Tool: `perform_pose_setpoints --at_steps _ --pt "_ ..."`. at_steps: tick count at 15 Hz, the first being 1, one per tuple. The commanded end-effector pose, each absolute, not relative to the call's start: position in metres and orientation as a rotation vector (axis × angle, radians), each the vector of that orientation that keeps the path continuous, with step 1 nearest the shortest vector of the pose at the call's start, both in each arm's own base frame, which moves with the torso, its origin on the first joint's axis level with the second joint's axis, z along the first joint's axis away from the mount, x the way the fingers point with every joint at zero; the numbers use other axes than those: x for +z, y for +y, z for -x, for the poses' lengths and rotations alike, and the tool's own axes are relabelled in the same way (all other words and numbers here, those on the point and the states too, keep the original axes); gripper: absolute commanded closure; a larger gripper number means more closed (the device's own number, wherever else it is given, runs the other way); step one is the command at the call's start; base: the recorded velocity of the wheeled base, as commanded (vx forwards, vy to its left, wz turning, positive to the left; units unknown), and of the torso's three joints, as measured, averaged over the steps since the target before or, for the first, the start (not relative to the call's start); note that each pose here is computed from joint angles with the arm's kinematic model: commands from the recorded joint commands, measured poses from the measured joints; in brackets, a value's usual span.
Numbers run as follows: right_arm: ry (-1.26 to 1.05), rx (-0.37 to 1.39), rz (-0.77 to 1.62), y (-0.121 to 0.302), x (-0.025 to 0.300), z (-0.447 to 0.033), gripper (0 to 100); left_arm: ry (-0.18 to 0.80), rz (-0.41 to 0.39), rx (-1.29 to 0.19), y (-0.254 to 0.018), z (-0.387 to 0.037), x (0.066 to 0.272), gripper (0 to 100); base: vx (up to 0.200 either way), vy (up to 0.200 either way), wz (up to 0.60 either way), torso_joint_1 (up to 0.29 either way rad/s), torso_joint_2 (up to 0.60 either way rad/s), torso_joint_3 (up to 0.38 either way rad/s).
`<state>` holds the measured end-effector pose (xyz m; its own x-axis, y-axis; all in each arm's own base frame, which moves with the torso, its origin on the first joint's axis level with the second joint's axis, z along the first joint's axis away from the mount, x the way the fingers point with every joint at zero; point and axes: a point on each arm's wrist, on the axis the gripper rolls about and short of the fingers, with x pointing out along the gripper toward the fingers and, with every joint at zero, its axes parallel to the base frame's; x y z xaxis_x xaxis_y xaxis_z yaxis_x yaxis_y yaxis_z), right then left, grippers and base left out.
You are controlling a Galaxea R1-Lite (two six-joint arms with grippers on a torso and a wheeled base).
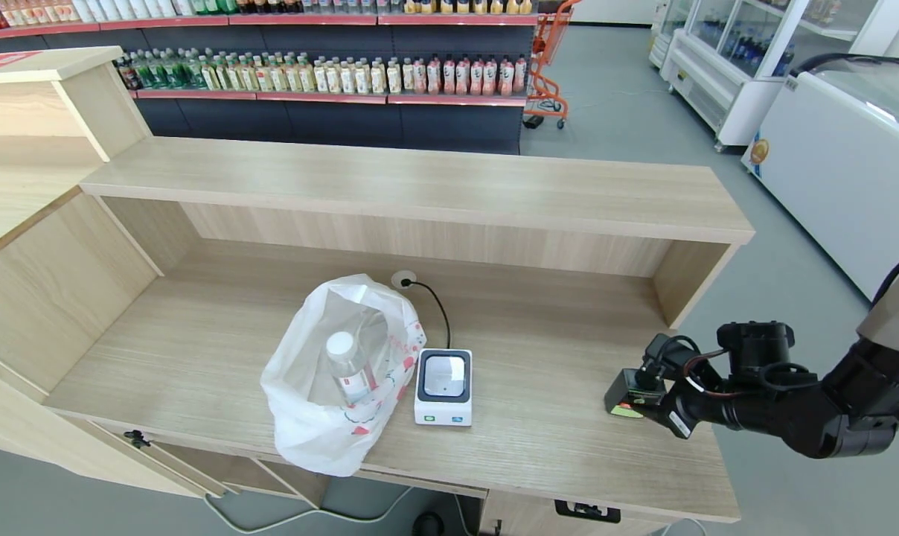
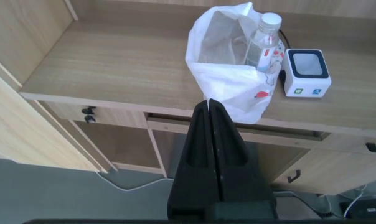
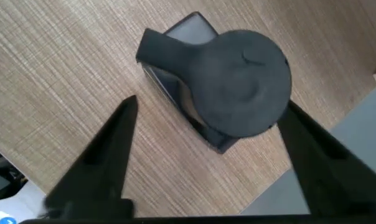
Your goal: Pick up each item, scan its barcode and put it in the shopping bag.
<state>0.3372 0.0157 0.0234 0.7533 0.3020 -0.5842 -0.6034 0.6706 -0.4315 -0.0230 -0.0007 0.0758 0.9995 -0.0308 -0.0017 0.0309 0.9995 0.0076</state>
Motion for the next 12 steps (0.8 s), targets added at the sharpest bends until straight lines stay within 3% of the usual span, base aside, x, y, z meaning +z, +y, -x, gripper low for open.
perform_pose_setpoints --at_steps 1,4,6,8,10,12 --pt "0.507 0.552 0.657 0.021 0.016 -0.342 100 0.0 -0.008 -0.031 -0.001 0.023 0.076 100 0.0 0.0 0.0 0.0 0.0 0.0" --pt "0.529 0.561 0.651 0.021 0.011 -0.339 100 0.003 -0.008 -0.031 -0.001 0.023 0.075 100 0.0 0.0 0.0 0.0 0.0 0.0" --pt "0.505 0.549 0.65 0.02 0.024 -0.33 100 0.001 -0.008 -0.031 -0.001 0.023 0.076 100 0.0 0.0 0.0 0.0 0.0 0.0" --pt "0.425 0.492 0.669 0.013 0.058 -0.321 100 0.004 -0.008 -0.031 -0.001 0.023 0.075 100 0.0 0.0 0.0 0.0 0.0 0.0" --pt "0.29 0.349 0.696 -0.007 0.123 -0.282 100 0.004 -0.008 -0.031 -0.001 0.023 0.075 100 0.0 0.0 0.0 0.0 0.0 0.0" --pt "0.204 0.232 0.734 -0.025 0.155 -0.243 100 0.003 -0.008 -0.031 -0.001 0.023 0.076 100 0.0 0.0 0.0 0.0 0.0 0.0"
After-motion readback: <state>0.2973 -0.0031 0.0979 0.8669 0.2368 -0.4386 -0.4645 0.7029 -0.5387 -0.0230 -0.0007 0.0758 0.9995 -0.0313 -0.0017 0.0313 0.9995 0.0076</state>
